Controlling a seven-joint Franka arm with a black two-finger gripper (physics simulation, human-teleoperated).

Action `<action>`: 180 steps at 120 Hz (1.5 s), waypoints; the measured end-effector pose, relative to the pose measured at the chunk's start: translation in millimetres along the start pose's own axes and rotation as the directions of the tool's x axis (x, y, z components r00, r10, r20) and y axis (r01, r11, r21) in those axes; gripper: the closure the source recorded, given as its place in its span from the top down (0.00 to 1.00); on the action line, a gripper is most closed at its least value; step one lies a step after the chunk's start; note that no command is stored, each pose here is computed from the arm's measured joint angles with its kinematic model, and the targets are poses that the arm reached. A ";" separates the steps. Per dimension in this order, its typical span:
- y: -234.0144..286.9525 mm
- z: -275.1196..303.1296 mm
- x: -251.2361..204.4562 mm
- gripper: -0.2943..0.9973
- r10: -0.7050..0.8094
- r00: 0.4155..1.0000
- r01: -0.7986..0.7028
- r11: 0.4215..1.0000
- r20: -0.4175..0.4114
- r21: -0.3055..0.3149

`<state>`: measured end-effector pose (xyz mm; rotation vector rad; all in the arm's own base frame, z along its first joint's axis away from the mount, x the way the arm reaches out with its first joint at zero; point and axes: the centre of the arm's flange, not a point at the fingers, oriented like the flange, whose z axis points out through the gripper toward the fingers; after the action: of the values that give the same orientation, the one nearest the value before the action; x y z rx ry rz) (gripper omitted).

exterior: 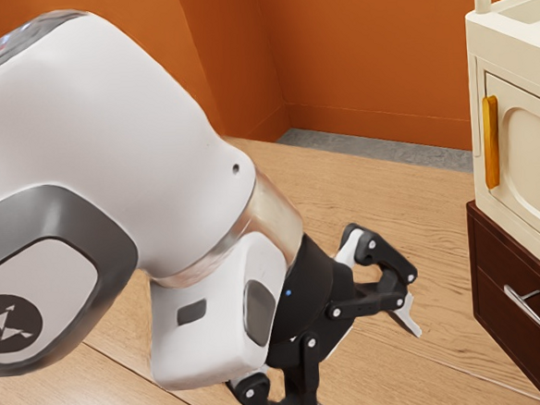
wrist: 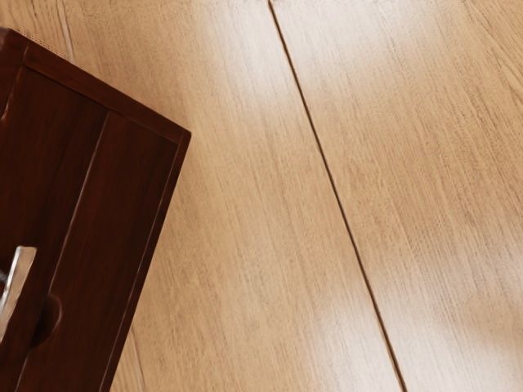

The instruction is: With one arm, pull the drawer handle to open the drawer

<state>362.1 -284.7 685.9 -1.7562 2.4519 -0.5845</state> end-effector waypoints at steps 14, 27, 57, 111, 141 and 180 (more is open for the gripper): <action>-26.0 9.7 21.8 0.76 0.075 0.997 -0.073 0.996 -0.036 0.050; -63.2 33.0 25.0 0.76 0.141 0.990 -0.140 0.988 -0.019 0.059; -90.1 91.0 10.9 0.74 0.207 0.978 -0.207 0.978 0.004 0.030; -129.3 135.6 -34.7 0.48 0.260 0.965 -0.260 0.965 0.028 0.040; -131.2 156.4 -25.6 0.42 0.287 0.958 -0.286 0.957 -0.013 0.048; -138.7 165.7 -27.2 0.39 0.322 0.947 -0.320 0.944 -0.015 0.077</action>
<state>541.3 -341.4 575.8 -1.2888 2.6181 -0.6571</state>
